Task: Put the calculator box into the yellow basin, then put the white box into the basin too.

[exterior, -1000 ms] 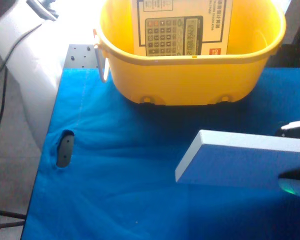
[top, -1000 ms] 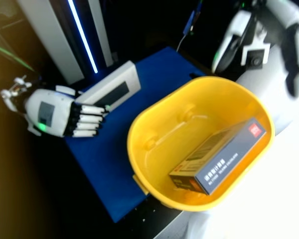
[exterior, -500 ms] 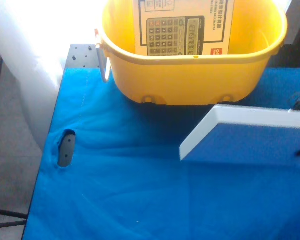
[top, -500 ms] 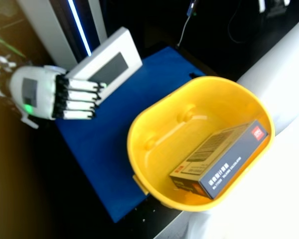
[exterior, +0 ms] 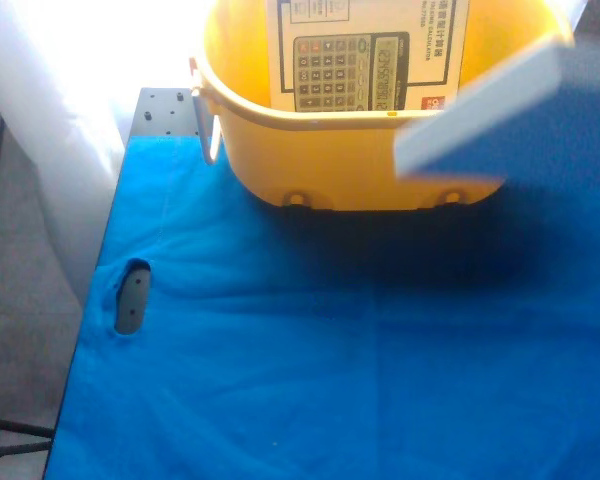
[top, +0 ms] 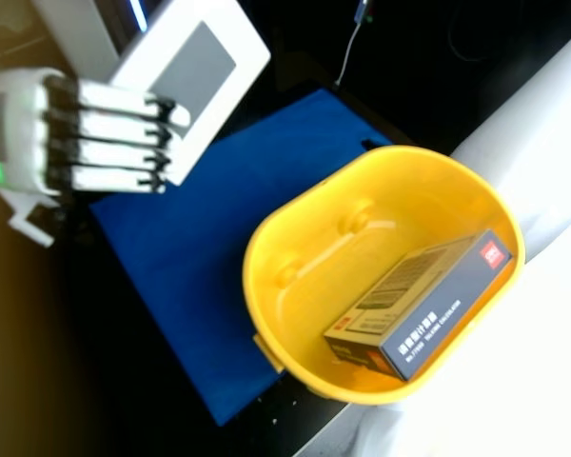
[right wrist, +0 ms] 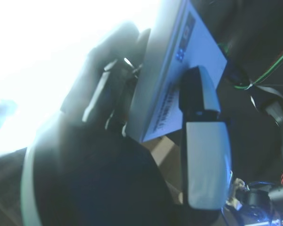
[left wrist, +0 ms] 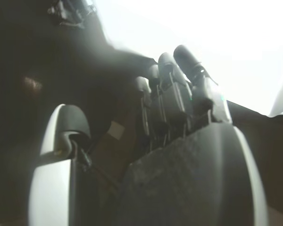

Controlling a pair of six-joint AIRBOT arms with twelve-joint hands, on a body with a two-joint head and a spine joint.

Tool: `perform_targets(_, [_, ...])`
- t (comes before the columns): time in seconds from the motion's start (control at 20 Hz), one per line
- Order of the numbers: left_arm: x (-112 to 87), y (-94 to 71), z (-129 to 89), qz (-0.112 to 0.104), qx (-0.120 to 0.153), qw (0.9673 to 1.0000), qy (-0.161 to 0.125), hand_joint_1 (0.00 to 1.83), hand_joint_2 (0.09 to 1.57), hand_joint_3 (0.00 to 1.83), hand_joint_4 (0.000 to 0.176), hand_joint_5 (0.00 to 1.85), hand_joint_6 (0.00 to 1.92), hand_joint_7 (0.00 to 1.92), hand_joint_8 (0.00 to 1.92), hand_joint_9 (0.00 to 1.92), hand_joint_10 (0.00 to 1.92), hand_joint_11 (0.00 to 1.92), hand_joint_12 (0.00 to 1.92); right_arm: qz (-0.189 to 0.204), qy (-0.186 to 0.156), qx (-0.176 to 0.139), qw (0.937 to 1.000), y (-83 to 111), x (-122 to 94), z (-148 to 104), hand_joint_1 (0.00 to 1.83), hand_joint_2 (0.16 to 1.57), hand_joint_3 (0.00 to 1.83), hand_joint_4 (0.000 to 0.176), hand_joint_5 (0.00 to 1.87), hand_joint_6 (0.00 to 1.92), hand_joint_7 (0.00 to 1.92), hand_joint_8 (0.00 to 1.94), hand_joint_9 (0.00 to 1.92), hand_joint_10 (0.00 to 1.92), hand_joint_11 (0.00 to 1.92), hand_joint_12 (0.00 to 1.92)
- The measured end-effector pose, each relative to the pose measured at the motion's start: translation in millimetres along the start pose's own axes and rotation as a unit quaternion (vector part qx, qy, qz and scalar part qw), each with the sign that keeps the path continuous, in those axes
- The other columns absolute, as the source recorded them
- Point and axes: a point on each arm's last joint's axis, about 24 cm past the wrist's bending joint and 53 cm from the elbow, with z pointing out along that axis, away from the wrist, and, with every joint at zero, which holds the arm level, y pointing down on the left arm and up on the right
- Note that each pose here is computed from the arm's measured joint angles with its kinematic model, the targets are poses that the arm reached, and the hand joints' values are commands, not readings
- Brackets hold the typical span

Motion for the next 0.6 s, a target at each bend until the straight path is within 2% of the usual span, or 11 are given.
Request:
perform_targets(0.05, [-0.2,-3.9,0,0.011,0.007,0.9999,-0.001,0.66,1.22,0.01,0.0,0.47,0.02,0.39,0.0,0.37,0.01,0.0,0.8,-0.006,-0.008,-0.014,0.9999,5.7,-6,5,1.21,1.13,0.0,0.017,0.96,0.97,0.95,1.1,0.91,0.8,0.74,1.42])
perform_targets(0.1, [-0.5,-7.0,1,0.011,0.011,0.9999,-0.003,0.66,1.2,0.0,0.0,0.44,0.01,0.38,0.0,0.37,0.01,0.0,0.85,-0.013,-0.014,-0.029,0.9994,11.8,-12,12,1.21,1.14,0.0,0.025,0.95,1.02,0.95,1.07,0.91,0.8,0.74,1.41])
perform_targets(0.2, [-1.2,-5.1,1,0.011,0.007,0.9999,-0.005,0.69,1.17,0.0,0.0,0.41,0.0,0.38,0.0,0.34,0.0,0.0,0.8,-0.025,-0.023,-0.046,0.9983,18.6,-24,26,1.21,1.13,0.0,0.017,0.96,0.98,0.95,1.1,0.91,0.81,0.74,1.42])
perform_targets(0.25, [-1.7,-3.8,1,0.018,0.004,0.9998,-0.006,0.68,1.17,0.0,0.0,0.43,0.01,0.38,0.0,0.33,0.0,0.0,0.81,-0.032,-0.03,-0.051,0.9977,20.9,-31,34,1.21,1.14,0.0,0.025,0.95,1.02,0.95,1.07,0.91,0.81,0.74,1.41])
perform_targets(0.3, [-2.5,-2.7,1,0.018,0.002,0.9998,-0.008,0.68,1.18,0.0,0.0,0.42,0.01,0.38,0.0,0.33,0.0,0.0,0.81,-0.039,-0.038,-0.055,0.997,23.4,-38,40,1.21,1.14,0.0,0.024,0.96,1.0,0.93,1.09,0.91,0.81,0.74,1.41])
perform_targets(0.35, [-3.4,-1.3,1,0.02,-0.001,0.9998,-0.009,0.7,1.19,0.0,0.0,0.47,0.02,0.4,0.01,0.35,0.01,0.0,0.88,-0.051,-0.048,-0.059,0.9958,26.1,-46,49,1.21,1.14,0.0,0.017,0.95,0.99,0.94,1.11,0.91,0.81,0.74,1.41])
perform_targets(0.4, [-4.1,0.4,1,0.021,-0.004,0.9997,-0.01,0.72,1.18,0.0,0.0,0.5,0.03,0.42,0.01,0.38,0.02,0.0,0.94,-0.056,-0.054,-0.06,0.9952,25.4,-50,54,1.21,1.14,0.0,0.024,0.95,1.02,0.95,1.07,0.91,0.81,0.74,1.41])
perform_targets(0.5, [-3.9,1.4,1,0.028,-0.006,0.9995,-0.01,0.71,1.2,0.01,0.0,0.48,0.01,0.44,0.01,0.44,0.03,0.0,1.02,-0.054,-0.054,-0.05,0.9958,16.1,-50,60,1.21,1.13,0.0,0.017,0.96,0.98,0.95,1.1,0.91,0.81,0.74,1.42])
perform_targets(0.55, [-4.1,2.4,1,0.032,-0.008,0.9994,-0.011,0.73,1.2,0.0,0.0,0.48,0.01,0.45,0.01,0.45,0.03,0.0,1.01,-0.05,-0.054,-0.043,0.9963,10.4,-49,66,1.21,1.14,0.0,0.025,0.95,1.02,0.95,1.07,0.91,0.81,0.74,1.41])
perform_targets(0.6, [-4.1,3.1,1,0.031,-0.01,0.9994,-0.011,0.74,1.19,0.0,0.0,0.49,0.01,0.46,0.01,0.46,0.03,0.0,1.02,-0.047,-0.057,-0.042,0.9964,7.0,-50,72,1.21,1.14,0.0,0.024,0.96,1.0,0.93,1.09,0.91,0.81,0.74,1.41])
